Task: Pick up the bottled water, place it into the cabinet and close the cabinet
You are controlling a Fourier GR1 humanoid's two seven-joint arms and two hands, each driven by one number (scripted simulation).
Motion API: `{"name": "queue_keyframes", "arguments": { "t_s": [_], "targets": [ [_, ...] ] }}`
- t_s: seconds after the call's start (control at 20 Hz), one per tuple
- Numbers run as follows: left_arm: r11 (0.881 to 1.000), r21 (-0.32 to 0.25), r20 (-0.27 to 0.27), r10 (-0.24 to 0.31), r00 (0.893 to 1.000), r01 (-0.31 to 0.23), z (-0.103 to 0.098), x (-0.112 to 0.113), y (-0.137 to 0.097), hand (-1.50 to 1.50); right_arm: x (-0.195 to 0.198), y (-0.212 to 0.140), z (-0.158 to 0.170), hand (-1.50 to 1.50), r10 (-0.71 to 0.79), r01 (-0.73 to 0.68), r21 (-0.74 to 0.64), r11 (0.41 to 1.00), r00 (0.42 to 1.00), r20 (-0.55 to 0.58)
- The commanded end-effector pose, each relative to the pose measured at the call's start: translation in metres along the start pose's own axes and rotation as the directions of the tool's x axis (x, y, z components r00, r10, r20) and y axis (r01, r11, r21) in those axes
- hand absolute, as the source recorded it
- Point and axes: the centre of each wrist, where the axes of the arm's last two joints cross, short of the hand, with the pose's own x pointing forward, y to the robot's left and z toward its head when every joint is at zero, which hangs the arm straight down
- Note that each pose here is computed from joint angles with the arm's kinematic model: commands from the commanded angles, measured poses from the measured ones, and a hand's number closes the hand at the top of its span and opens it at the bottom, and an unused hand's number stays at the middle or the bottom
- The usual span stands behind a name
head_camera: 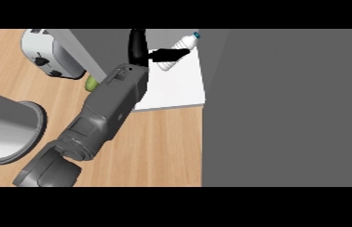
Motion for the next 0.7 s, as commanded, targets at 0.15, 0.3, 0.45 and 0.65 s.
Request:
{"name": "queue_keyframes", "arguments": {
  "t_s": [0.15,0.3,0.45,0.65],
  "targets": [
    [0.974,-0.115,0.068,0.202,0.977,-0.193,0.014,-0.005,-0.013,-1.5,0.016,0.003,0.001,-1.5,-0.06,0.06,-0.012,0.998,0.998,0.027],
    [0.972,-0.131,0.06,0.205,0.977,-0.196,0.012,0.006,-0.022,-1.5,0.024,0.019,-0.002,-1.5,-0.062,0.062,-0.015,0.998,0.998,0.023],
    [0.973,-0.124,0.042,0.202,0.978,-0.196,0.009,0.012,-0.024,-1.5,0.022,0.019,-0.007,-1.5,-0.048,0.049,-0.019,0.999,0.998,0.038],
    [0.965,-0.133,0.053,0.234,0.971,-0.225,0.03,-0.006,-0.022,-1.5,0.03,0.018,-0.009,-1.5,-0.048,0.049,-0.022,0.999,0.999,0.018]
  ]
}}
